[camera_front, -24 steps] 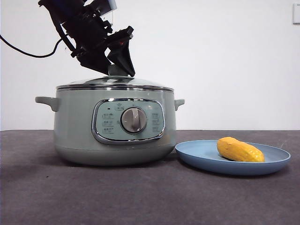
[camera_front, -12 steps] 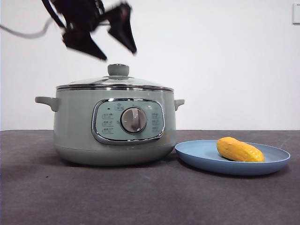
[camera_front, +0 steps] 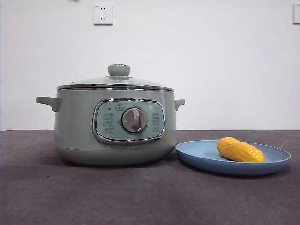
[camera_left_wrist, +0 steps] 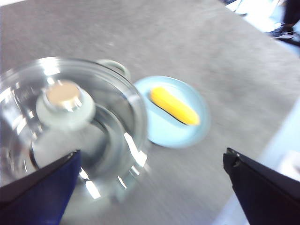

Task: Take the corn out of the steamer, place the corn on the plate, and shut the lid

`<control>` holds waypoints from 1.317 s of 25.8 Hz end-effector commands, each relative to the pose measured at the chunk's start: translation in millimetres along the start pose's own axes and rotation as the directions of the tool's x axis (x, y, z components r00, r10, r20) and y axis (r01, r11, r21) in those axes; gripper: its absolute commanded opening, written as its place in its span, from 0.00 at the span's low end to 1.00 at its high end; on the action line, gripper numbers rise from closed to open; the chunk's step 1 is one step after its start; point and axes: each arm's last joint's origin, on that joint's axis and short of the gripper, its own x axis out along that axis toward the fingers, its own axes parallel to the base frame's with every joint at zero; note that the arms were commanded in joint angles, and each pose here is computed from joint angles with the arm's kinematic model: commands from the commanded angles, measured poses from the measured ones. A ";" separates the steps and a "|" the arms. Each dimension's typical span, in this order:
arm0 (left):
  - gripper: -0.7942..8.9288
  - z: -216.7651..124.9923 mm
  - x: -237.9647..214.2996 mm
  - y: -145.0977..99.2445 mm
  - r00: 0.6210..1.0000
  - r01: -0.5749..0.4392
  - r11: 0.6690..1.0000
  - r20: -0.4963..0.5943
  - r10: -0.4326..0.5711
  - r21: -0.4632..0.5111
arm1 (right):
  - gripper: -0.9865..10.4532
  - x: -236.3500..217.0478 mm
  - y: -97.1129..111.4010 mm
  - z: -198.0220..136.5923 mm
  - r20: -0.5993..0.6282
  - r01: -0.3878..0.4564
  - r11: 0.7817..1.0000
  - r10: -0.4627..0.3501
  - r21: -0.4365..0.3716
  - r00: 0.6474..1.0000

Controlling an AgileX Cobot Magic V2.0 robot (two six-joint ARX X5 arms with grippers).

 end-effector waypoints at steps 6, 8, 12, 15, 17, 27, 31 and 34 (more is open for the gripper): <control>0.41 -24.2 -44.0 -19.4 0.999 0.001 0.999 -0.053 -0.003 -0.037 | 0.47 4.1 0.9 -7.1 -0.093 -0.076 0.997 0.075 -0.008 0.993; 0.22 -27.9 -48.8 -21.6 0.998 0.001 0.999 -0.065 -0.004 -0.042 | 0.26 4.1 0.7 -7.9 -0.101 -0.074 0.997 0.073 -0.005 0.992; 0.07 -31.3 -50.3 -22.4 0.996 0.002 0.999 -0.092 -0.006 -0.050 | 0.08 4.1 0.8 -8.0 -0.102 -0.075 0.997 0.074 -0.005 0.992; 0.07 -31.7 -50.3 -22.4 0.995 0.000 0.999 -0.097 -0.005 -0.052 | 0.08 4.1 0.6 -7.9 -0.101 -0.070 0.998 0.069 -0.005 0.992; 0.08 -31.7 -50.3 -22.3 0.995 -0.001 0.999 -0.096 -0.004 -0.052 | 0.09 4.1 0.6 -8.0 -0.103 -0.067 0.998 0.067 0.000 0.992; 0.08 -31.8 -50.3 -22.2 0.995 -0.006 0.999 -0.098 0.001 -0.052 | 0.09 4.1 0.5 -8.0 -0.103 -0.067 0.998 0.067 -0.002 0.992; 0.08 -31.8 -50.3 -22.2 0.995 -0.006 0.999 -0.097 0.001 -0.052 | 0.09 4.1 0.5 -8.0 -0.103 -0.067 0.998 0.067 -0.002 0.992; 0.08 -31.8 -50.3 -22.2 0.995 -0.007 0.999 -0.097 0.001 -0.051 | 0.09 4.1 0.5 -8.0 -0.102 -0.067 0.998 0.067 -0.002 0.993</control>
